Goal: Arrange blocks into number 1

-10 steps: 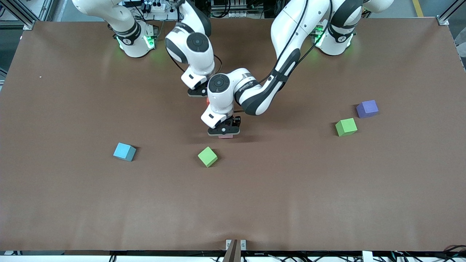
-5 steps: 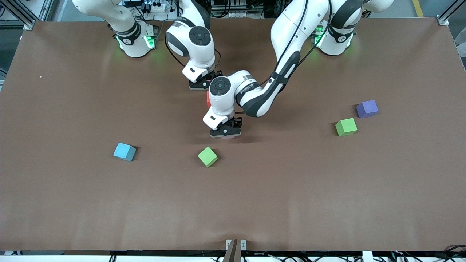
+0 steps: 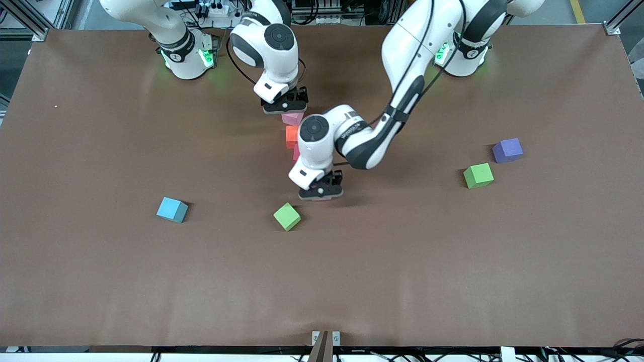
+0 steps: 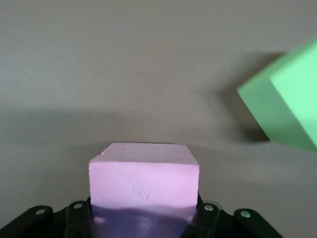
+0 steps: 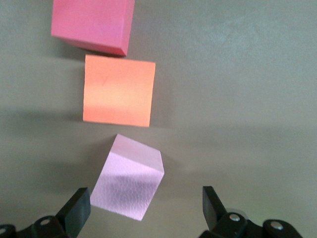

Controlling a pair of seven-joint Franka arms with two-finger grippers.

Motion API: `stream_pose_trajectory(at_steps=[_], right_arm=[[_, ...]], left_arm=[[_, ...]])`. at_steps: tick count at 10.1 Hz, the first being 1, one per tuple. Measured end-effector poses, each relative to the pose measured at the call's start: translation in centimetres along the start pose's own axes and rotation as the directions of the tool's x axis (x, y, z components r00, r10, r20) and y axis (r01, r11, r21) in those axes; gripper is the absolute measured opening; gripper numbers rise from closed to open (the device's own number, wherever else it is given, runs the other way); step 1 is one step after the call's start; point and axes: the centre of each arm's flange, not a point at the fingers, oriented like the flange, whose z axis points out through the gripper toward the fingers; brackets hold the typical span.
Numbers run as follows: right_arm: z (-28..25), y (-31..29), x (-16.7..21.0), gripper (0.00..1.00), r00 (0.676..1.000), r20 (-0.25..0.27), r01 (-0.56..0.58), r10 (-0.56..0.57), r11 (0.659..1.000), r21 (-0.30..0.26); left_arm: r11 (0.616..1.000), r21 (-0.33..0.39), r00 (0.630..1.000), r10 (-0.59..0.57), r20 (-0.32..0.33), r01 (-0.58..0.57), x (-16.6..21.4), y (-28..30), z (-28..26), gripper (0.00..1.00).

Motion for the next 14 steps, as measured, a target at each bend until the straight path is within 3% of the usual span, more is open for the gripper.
stream_pose_trajectory(at_steps=[2, 5, 10, 14], right_arm=[[0.0, -0.4, -0.5, 1.00, 0.996, -0.007, -0.090, 0.090, 0.996, 0.010], [-0.3, -1.5, -1.2, 1.00, 0.979, -0.026, -0.200, 0.202, 0.978, 0.051], [2.0, -1.0, -1.4, 1.00, 0.976, -0.019, -0.213, 0.215, 0.975, 0.063], [4.0, -0.7, -0.7, 1.00, 0.973, -0.001, -0.231, 0.232, 0.971, 0.067]], left_arm=[[1.000, -0.003, 1.000, -0.015, -0.005, 0.015, 1.9, -1.3, -0.2, 0.64], [1.000, -0.006, 1.000, -0.009, -0.004, 0.009, 1.5, -1.0, -0.3, 0.64], [1.000, -0.013, 1.000, 0.002, 0.000, -0.002, 0.8, -0.4, -0.4, 0.64], [0.999, -0.022, 0.999, 0.043, 0.005, -0.043, -2.3, 2.0, -0.7, 0.64]])
